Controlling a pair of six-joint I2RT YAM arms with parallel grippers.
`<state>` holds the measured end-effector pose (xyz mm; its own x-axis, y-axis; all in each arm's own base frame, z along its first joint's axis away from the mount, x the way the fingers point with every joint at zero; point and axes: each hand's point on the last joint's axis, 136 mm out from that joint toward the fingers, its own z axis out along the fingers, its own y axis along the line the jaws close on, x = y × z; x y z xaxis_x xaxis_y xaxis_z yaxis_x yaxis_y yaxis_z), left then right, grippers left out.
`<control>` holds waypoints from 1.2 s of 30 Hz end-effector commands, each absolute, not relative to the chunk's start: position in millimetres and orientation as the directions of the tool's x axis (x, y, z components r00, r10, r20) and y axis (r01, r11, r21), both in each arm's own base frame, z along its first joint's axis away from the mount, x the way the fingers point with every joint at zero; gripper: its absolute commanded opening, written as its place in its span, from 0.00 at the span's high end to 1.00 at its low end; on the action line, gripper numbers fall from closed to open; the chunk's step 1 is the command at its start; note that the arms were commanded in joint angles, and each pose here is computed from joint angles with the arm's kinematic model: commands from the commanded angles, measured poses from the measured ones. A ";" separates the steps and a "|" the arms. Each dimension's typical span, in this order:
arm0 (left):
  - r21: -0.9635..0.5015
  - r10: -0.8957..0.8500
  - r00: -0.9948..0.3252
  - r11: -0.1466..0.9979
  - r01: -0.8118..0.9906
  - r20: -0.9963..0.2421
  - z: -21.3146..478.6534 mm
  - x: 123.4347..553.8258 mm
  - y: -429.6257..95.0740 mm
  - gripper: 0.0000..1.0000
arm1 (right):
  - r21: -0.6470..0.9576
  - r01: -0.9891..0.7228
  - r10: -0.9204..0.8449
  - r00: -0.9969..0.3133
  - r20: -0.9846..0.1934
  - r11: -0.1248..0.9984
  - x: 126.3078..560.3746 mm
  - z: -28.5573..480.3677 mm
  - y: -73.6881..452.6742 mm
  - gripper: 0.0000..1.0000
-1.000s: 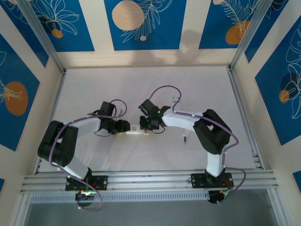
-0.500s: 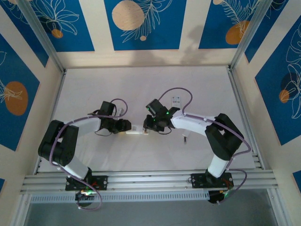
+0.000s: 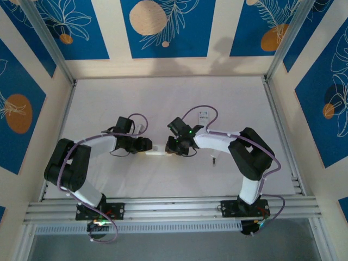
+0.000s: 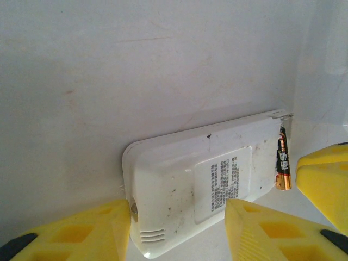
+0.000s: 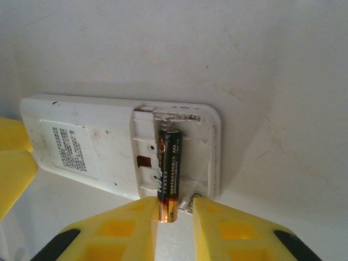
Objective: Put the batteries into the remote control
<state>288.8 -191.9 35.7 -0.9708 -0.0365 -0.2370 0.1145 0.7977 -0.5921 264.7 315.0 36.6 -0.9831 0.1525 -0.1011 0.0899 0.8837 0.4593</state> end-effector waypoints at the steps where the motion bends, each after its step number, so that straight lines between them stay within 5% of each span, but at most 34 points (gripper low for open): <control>1: -0.603 -0.023 -0.968 0.786 0.136 -0.248 39.5 293.0 -195.6 0.51 | 0.472 0.103 0.154 -0.986 -0.069 0.875 262.6 31.9 319.2 0.76; 22: -0.600 -0.017 -0.968 0.788 0.140 -0.249 38.9 293.4 -195.6 0.51 | 0.390 0.051 0.088 -0.993 -0.078 0.920 263.5 -6.3 309.6 0.92; 36: -0.598 -0.017 -0.969 0.789 0.139 -0.248 38.3 291.7 -194.6 0.51 | 0.497 -0.103 -0.030 -0.988 -0.154 0.861 252.5 -32.4 328.9 0.91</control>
